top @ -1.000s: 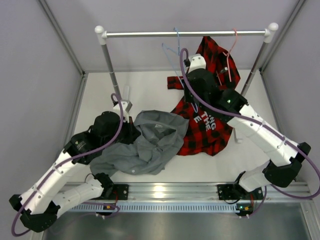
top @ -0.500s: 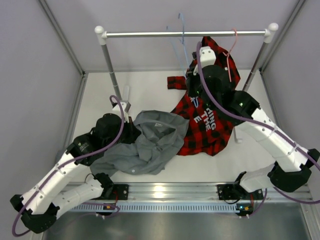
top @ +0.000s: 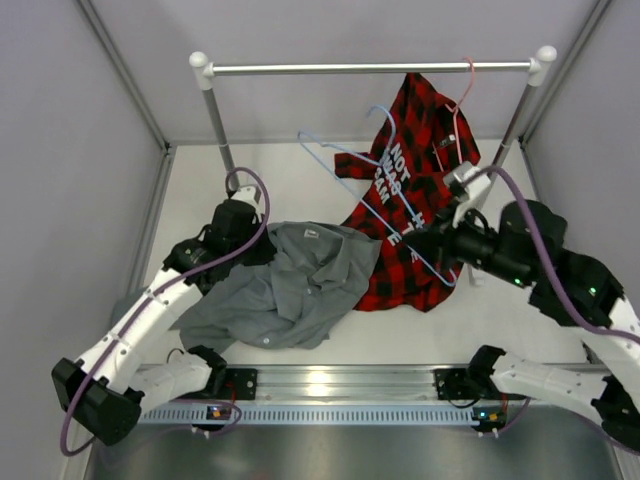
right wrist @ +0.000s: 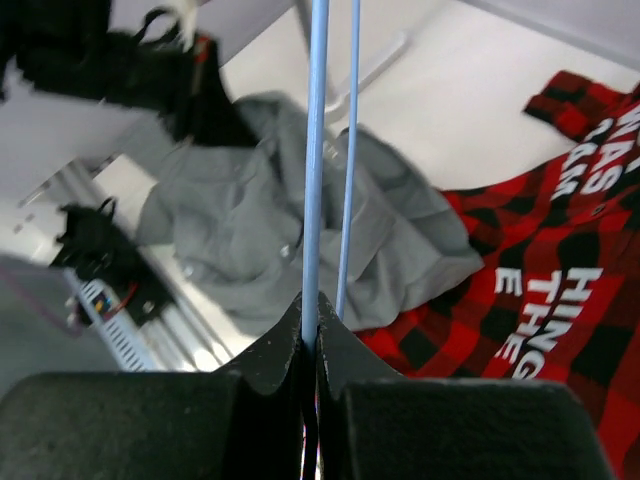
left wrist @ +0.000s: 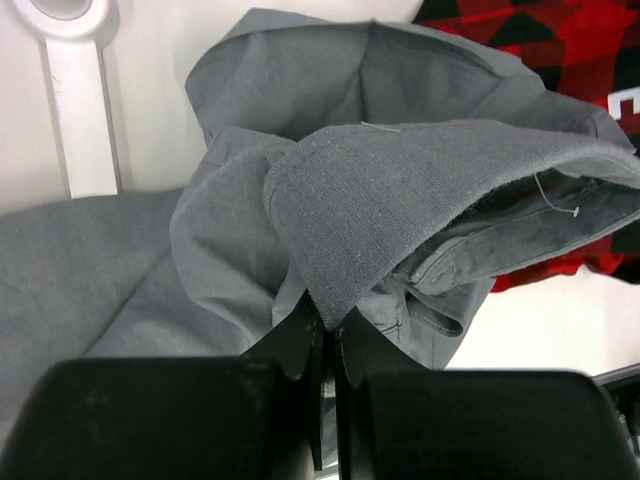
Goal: Place the shirt on the hanger
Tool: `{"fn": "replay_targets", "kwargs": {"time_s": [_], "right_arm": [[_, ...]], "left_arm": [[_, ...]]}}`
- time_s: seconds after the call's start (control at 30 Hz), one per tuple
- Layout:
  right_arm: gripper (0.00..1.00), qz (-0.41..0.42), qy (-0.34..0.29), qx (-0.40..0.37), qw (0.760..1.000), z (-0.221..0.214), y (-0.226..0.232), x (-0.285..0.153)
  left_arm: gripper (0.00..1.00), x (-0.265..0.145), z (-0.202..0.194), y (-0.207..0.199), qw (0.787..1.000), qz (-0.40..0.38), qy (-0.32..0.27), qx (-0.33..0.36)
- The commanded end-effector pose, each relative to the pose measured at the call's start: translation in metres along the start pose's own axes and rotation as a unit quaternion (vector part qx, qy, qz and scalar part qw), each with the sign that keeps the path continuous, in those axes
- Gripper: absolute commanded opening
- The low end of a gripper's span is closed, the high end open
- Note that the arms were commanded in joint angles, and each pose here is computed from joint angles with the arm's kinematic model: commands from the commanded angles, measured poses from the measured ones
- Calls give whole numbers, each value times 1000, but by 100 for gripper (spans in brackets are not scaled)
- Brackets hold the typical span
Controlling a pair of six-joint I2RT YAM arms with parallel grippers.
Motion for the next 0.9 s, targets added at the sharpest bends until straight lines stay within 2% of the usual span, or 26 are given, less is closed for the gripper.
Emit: {"fn": "replay_targets", "kwargs": {"time_s": [0.0,0.03,0.17,0.37,0.53,0.63,0.83,0.87], "right_arm": [[0,102,60,4,993,-33,7,-29],[0,106,83,8,991,-50,3,-27],[0,124,93,21,988,-82,-3,-40],[0,150,121,38,980,-108,-3,-19],[0,156,131,37,978,-113,-3,-4],[0,155,126,34,979,-111,-2,6],[0,148,111,23,983,-102,-1,22],[0,165,115,20,979,-101,2,32]], "left_arm": [[0,-5,31,-6,998,-46,-47,-15],[0,-4,34,-8,998,-53,-43,-15],[0,4,40,-10,997,-65,-32,-21],[0,13,39,-13,996,-85,-18,-35],[0,10,37,-18,992,-120,-9,-28],[0,3,33,-24,984,-176,4,-12],[0,-22,30,-22,978,-208,-14,22],[0,-35,32,-27,965,-255,-3,54]]}}
Point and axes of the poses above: each gripper's point midway between its finger pads, its own x axis out along the fingers, its own y axis along the line the jaws close on, z = x × y, the point moved 10 cm from there along -x, back along the fingers, and after that the axes turned 5 degrees about x, right-handed, at the moved point
